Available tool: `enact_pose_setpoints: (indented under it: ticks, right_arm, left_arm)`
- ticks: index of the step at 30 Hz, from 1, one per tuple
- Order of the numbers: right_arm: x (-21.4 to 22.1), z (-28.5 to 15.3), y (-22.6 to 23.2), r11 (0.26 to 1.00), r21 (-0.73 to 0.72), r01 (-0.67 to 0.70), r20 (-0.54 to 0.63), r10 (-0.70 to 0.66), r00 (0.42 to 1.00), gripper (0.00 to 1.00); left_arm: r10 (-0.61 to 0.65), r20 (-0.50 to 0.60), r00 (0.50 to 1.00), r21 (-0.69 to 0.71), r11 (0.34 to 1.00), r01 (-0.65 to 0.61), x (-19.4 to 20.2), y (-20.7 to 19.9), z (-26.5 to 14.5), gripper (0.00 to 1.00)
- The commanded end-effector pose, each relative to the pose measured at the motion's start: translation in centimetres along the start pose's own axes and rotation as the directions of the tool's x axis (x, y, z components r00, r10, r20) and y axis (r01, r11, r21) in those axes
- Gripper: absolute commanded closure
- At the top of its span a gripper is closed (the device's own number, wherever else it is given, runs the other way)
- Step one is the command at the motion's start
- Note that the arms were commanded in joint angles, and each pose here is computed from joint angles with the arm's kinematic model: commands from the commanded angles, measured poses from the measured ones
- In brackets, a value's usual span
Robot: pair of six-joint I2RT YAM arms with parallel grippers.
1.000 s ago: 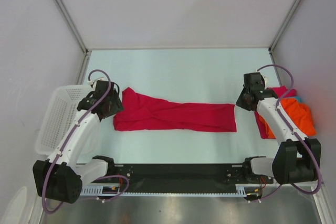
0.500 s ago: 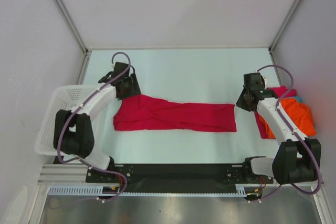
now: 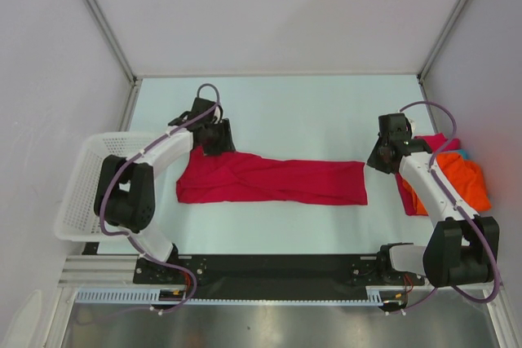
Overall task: Fold and stack the t-shirts
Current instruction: Fold the other side of the tshirt into a rectangle
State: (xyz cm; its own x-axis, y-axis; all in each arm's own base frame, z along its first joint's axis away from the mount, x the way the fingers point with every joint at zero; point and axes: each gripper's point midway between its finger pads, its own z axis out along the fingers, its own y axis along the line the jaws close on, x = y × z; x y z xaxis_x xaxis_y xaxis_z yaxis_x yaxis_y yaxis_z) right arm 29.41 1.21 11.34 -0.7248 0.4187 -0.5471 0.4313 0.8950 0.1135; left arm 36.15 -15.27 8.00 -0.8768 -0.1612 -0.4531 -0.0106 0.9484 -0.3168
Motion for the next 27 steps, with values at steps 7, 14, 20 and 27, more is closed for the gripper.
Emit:
enact_pose_setpoints:
  ticks: [7, 14, 20, 27]
  right_arm:
    - [-0.7, -0.6, -0.2, 1.0, 0.003, -0.01, 0.033, 0.009, 0.999, 0.75]
    - [-0.7, -0.7, -0.2, 1.0, -0.001, -0.012, 0.034, 0.012, 0.999, 0.75]
    - [-0.7, -0.8, -0.2, 1.0, 0.0, -0.012, 0.035, 0.012, 0.999, 0.75]
    - [-0.7, -0.8, -0.3, 1.0, 0.005, -0.011, 0.036, 0.011, 0.999, 0.75]
  left_arm:
    - [0.027, -0.065, 0.998, -0.025, 0.999, -0.028, 3.4, 0.1, -0.4, 0.51]
    - [0.027, -0.072, 0.997, -0.087, 0.996, -0.033, 3.8, 1.4, -0.4, 0.51]
    - [0.025, -0.076, 0.997, -0.084, 0.996, -0.031, 3.7, 1.3, -0.1, 0.51]
    - [0.024, -0.094, 0.995, -0.078, 0.996, -0.032, 4.2, 1.3, 0.5, 0.67]
